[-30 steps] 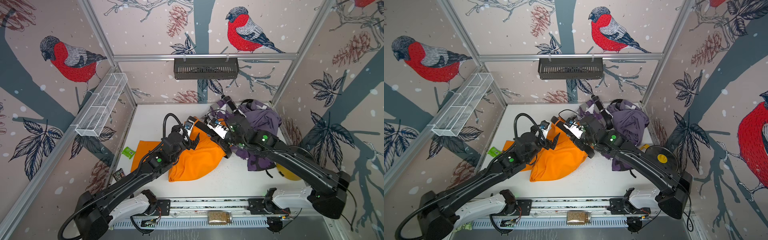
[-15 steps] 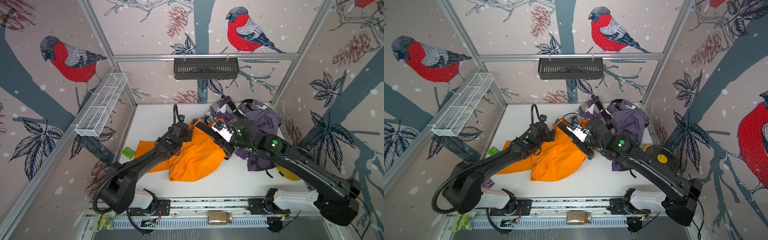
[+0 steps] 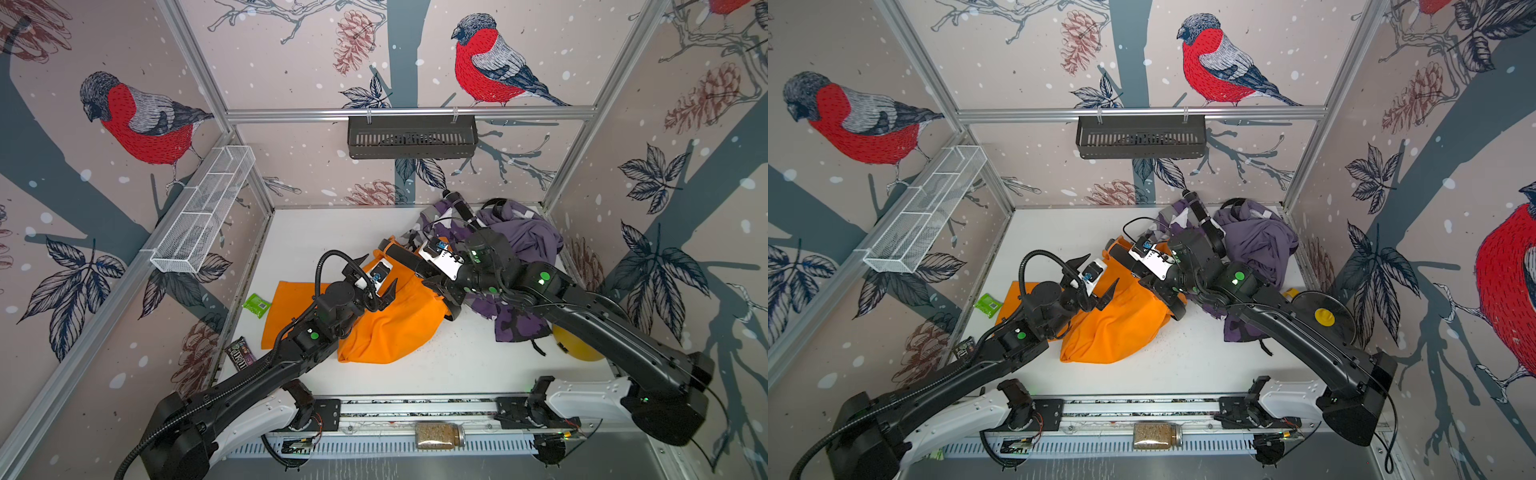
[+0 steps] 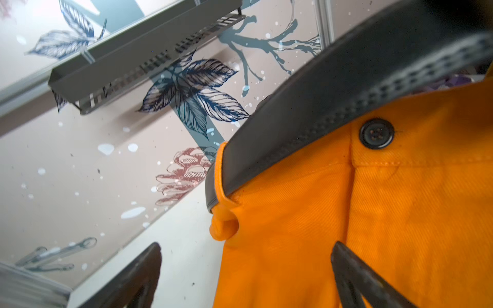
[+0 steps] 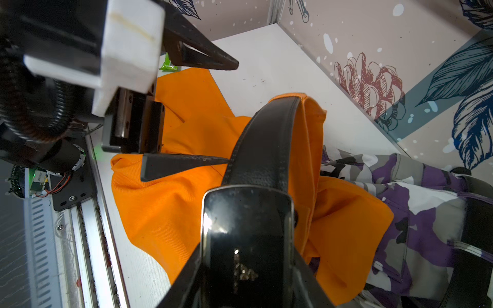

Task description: Remove the belt from the trousers

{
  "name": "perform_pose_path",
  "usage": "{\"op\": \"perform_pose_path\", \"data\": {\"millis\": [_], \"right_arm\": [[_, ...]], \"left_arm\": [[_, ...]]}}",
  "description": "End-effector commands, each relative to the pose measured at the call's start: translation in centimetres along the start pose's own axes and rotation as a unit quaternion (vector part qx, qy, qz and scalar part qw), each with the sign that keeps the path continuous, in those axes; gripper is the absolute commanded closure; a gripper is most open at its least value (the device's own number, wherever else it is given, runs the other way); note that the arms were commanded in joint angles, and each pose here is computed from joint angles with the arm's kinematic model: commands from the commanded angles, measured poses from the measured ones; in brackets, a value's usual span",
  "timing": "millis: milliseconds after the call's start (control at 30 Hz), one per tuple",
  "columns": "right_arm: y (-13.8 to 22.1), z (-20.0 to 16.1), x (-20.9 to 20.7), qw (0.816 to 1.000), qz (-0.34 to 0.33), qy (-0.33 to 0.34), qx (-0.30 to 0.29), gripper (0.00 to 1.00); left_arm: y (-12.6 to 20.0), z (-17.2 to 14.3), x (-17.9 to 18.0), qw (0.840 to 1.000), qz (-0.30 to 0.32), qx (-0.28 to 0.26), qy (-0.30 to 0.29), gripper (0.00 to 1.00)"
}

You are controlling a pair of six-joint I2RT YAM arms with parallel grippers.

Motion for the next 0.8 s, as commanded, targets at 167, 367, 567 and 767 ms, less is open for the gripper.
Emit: {"op": "perform_pose_path", "data": {"millis": [167, 367, 567, 767], "right_arm": [[-0.4, 1.1, 1.2, 0.999, 0.041, 0.001, -0.032, 0.96], [-0.5, 0.8, 1.4, 0.998, 0.054, -0.005, -0.042, 0.96], [-0.9, -2.3, 0.0, 0.997, 0.052, -0.053, -0.038, 0.96], [-4.1, -9.1, -1.7, 0.990, 0.031, -0.138, 0.016, 0.96]], "left_arm": [[-0.6, 7.1, -0.8, 0.987, -0.024, -0.149, -0.063, 0.14], [-2.1, 6.8, -3.3, 0.982, -0.089, -0.150, -0.073, 0.38], [-3.8, 5.2, -3.4, 0.988, -0.079, -0.128, -0.047, 0.91], [-3.9, -1.0, -3.2, 0.997, -0.064, 0.039, 0.005, 0.96]]}}
Point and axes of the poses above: each gripper's point midway between its finger pads, its own y axis back along the fingers, its own x axis along the line the jaws close on, z = x × y, the point moved 2 cm from there along y, back along the fingers, and after that the axes turned 14 degrees about y, right-handed, at the moved point
